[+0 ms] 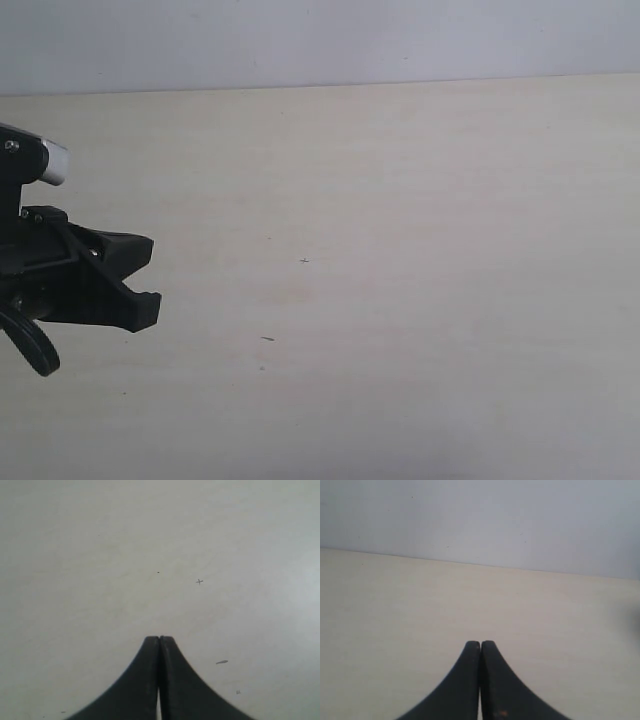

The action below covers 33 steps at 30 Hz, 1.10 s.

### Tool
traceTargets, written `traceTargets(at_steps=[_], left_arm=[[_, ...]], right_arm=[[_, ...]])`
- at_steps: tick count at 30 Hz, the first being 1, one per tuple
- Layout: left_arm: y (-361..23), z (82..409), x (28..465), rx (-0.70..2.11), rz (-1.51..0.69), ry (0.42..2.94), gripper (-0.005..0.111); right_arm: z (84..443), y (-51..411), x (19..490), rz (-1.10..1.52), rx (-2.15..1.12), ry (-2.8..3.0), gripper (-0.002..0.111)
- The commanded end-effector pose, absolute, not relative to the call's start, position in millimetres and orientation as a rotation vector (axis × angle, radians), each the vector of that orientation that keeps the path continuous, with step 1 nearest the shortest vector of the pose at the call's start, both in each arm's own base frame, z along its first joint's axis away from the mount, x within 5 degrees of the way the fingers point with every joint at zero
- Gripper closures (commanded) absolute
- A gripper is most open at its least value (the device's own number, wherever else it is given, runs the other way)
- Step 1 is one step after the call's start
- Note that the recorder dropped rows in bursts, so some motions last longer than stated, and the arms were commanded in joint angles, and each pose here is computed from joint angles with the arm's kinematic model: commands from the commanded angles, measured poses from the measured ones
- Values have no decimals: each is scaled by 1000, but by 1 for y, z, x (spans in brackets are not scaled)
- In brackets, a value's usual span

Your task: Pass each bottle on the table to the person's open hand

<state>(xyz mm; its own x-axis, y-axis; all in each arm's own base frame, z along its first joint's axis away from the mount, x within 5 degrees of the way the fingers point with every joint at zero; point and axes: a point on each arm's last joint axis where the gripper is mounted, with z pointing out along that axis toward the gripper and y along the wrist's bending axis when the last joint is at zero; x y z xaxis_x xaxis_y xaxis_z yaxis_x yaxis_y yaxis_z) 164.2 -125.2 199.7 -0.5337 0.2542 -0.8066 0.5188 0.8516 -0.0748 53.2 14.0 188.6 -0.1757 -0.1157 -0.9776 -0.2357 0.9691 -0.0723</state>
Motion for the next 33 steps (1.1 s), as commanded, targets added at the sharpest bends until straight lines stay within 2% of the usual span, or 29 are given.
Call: traceTargets(at_steps=[1, 5, 11, 19, 26, 33], left_arm=[[-124, 200, 164, 546, -387, 2150, 107], [-115, 207, 167, 596, -318, 2086, 107], [-74, 228, 167, 334, -266, 2019, 107], [-23, 245, 124, 55, -210, 1826, 107], [-6, 235, 83, -43, -148, 1640, 107], [-4, 218, 69, -48, -142, 1581, 107]], right_arm=[[188, 14, 53, 104, -257, 1747, 108], [188, 14, 53, 104, -257, 1747, 108], [188, 14, 53, 104, -257, 1747, 108], [188, 14, 53, 106, -256, 1747, 108], [188, 14, 53, 106, -256, 1747, 108], [188, 14, 53, 106, -256, 1747, 108]])
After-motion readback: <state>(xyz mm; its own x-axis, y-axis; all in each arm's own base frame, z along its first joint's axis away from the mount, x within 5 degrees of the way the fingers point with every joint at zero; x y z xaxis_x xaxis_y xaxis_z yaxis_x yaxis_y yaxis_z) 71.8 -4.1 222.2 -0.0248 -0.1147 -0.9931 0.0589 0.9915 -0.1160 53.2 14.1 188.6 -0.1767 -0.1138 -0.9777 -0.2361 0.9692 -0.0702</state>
